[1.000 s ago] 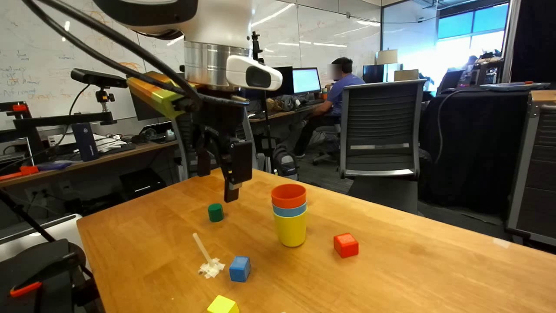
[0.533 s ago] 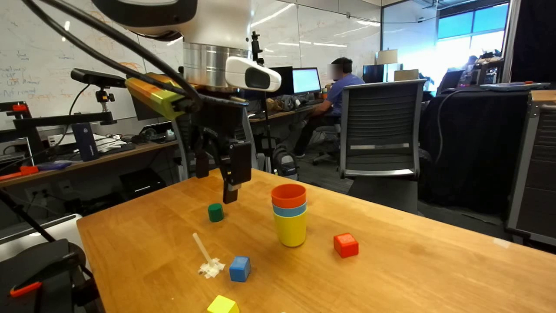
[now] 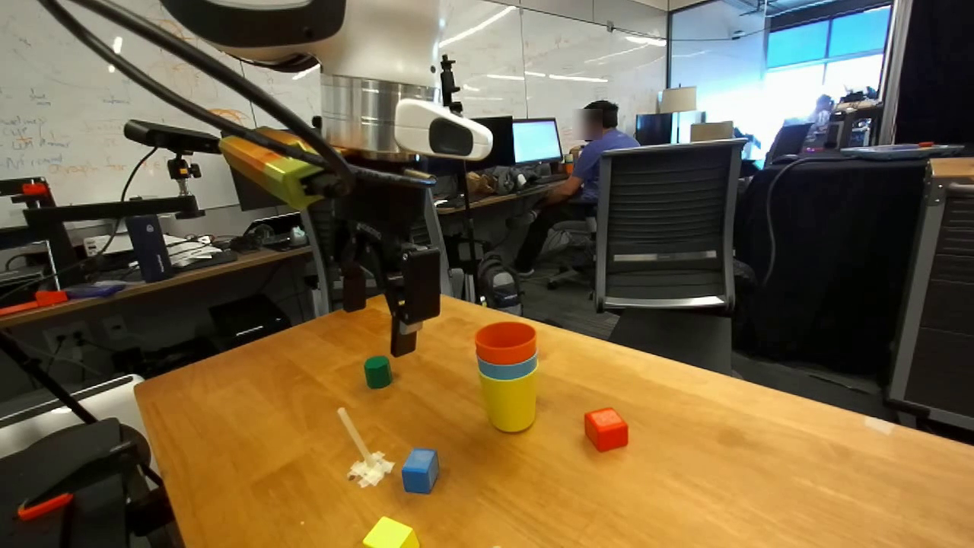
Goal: Stack up the cups
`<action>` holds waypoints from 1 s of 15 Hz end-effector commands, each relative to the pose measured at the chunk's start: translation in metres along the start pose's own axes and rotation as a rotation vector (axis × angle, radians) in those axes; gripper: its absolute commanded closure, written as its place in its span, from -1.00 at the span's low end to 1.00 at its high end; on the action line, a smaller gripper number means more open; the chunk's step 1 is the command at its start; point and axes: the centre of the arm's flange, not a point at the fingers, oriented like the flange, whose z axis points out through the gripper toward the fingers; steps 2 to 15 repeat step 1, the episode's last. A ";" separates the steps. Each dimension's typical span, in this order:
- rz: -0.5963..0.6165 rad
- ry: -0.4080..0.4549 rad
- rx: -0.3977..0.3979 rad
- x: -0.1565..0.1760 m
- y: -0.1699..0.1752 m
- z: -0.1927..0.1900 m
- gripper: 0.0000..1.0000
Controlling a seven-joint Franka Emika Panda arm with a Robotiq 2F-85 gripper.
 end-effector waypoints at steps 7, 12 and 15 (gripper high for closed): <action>0.000 0.000 0.000 0.000 0.000 0.000 -1.00; 0.000 0.000 0.000 0.000 0.000 0.000 -1.00; 0.000 0.000 0.000 0.000 0.000 0.000 -1.00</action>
